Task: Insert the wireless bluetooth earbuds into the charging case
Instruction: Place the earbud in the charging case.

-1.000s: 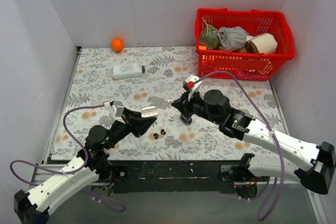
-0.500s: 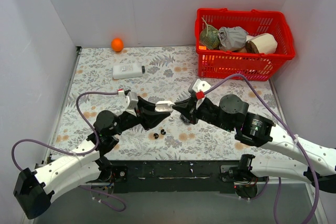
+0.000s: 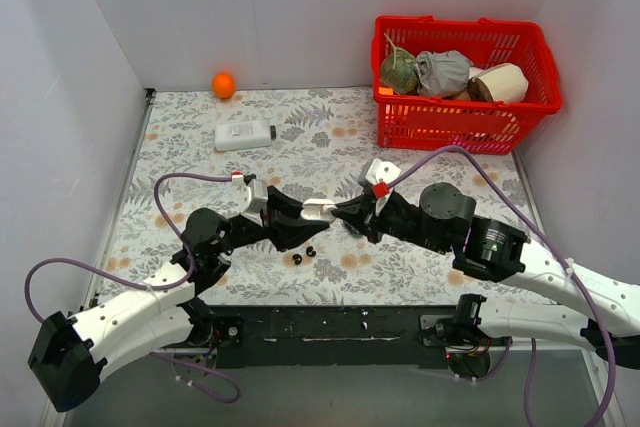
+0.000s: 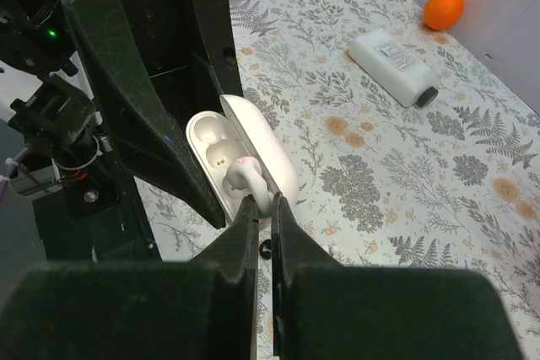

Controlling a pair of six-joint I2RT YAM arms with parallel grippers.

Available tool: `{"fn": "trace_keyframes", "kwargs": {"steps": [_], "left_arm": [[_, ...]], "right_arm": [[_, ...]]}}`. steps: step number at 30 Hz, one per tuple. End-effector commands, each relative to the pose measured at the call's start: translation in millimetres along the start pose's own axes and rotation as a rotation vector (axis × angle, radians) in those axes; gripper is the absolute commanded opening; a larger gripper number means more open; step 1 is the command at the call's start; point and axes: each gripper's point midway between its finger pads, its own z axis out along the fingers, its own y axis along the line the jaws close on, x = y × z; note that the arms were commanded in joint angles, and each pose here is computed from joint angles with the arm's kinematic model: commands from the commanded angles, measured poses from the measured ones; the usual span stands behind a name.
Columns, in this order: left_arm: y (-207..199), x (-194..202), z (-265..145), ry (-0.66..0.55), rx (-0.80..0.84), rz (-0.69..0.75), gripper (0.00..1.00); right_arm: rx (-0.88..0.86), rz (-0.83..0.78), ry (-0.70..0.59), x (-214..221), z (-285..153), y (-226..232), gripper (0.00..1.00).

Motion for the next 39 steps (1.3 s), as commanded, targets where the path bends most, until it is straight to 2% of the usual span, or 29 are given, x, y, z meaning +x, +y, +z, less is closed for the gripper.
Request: {"fn": "trace_keyframes", "kwargs": {"steps": [1,24,39], "left_arm": [[-9,-21,4,-0.045,0.046,0.045,0.00],[-7,-30,5,-0.068,0.028,0.061,0.00],[-5,-32,5,-0.076,0.018,0.069,0.00]], "right_arm": [[-0.019,-0.027,-0.030,-13,-5,2,0.01],[0.003,-0.058,0.081,6,1,-3,0.02],[0.038,-0.058,0.108,9,-1,-9,0.19]]}}
